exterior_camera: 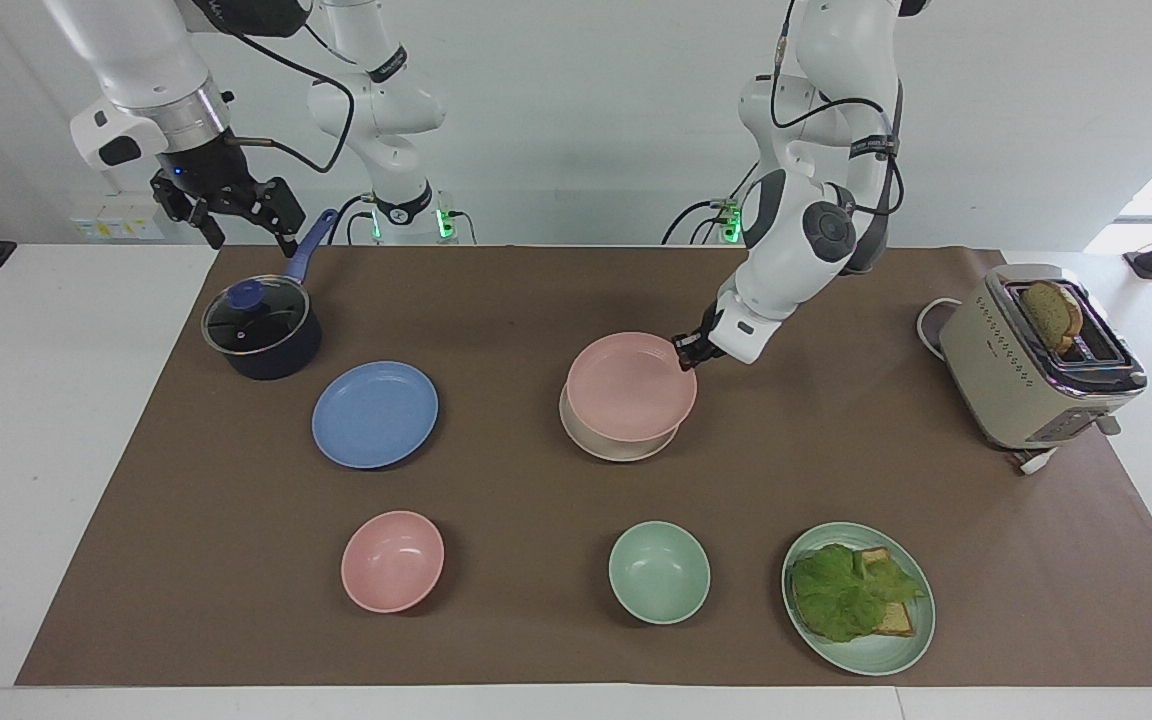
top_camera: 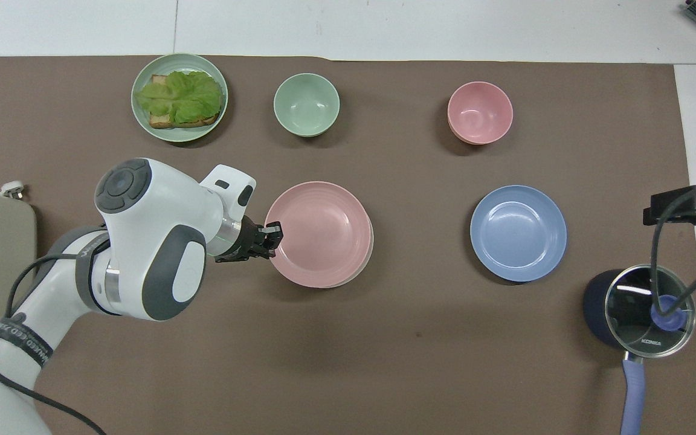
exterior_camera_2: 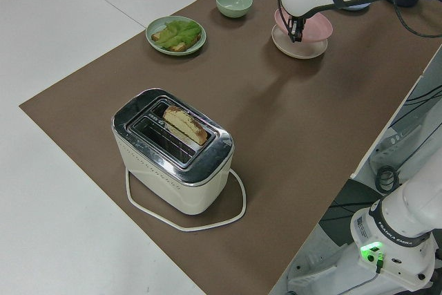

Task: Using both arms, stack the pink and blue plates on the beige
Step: 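Lower the pink plate onto the beige plate and open the left gripper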

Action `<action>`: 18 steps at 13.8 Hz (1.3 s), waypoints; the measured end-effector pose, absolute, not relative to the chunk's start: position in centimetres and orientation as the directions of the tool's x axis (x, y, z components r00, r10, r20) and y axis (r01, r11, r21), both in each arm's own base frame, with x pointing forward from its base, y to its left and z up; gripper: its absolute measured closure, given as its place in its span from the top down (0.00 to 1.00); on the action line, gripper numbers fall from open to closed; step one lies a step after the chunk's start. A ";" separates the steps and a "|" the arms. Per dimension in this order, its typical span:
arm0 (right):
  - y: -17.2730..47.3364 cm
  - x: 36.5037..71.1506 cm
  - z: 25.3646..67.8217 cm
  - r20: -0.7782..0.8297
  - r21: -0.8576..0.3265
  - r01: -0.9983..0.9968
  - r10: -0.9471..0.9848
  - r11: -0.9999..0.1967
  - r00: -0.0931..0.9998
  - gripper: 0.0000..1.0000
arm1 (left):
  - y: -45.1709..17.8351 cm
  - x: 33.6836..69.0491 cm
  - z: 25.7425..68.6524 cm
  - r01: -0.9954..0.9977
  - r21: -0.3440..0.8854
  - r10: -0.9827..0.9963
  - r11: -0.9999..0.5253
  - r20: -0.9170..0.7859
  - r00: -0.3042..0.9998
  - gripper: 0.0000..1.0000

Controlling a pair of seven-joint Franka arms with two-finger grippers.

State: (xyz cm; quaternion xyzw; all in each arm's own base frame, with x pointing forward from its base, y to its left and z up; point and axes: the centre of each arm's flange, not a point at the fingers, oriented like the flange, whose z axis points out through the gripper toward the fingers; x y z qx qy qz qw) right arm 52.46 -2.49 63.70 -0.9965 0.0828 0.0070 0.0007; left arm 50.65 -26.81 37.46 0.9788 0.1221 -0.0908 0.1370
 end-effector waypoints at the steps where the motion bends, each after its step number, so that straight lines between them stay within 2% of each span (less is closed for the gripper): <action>1: -2.5 52.5 63.7 -0.014 0.000 -0.165 -0.165 -0.986 0.986 1.00 | -27.5 50.3 36.9 0.266 0.243 0.217 -0.933 -0.209 0.954 0.04; 10: -2.5 52.5 63.7 -0.014 0.000 -0.165 -0.165 -0.986 0.986 1.00 | -27.5 50.0 34.5 0.281 0.231 0.236 -0.931 -0.205 0.950 0.05; 12: -2.5 52.5 63.7 -0.014 0.000 -0.165 -0.165 -0.986 0.986 1.00 | -27.5 50.1 34.5 0.282 0.232 0.237 -0.931 -0.204 0.950 0.11; 14: -2.5 52.5 63.7 -0.014 0.000 -0.165 -0.165 -0.986 0.986 1.00 | -27.5 50.1 34.5 0.283 0.235 0.239 -0.930 -0.199 0.950 0.28; 16: -2.5 52.5 63.7 -0.014 0.000 -0.165 -0.165 -0.986 0.986 1.00 | -27.5 50.2 34.6 0.283 0.238 0.241 -0.929 -0.193 0.951 0.53; 18: -2.5 52.5 63.7 -0.014 0.000 -0.165 -0.165 -0.986 0.986 1.00 | -27.5 50.3 34.8 0.283 0.241 0.241 -0.928 -0.190 0.952 0.74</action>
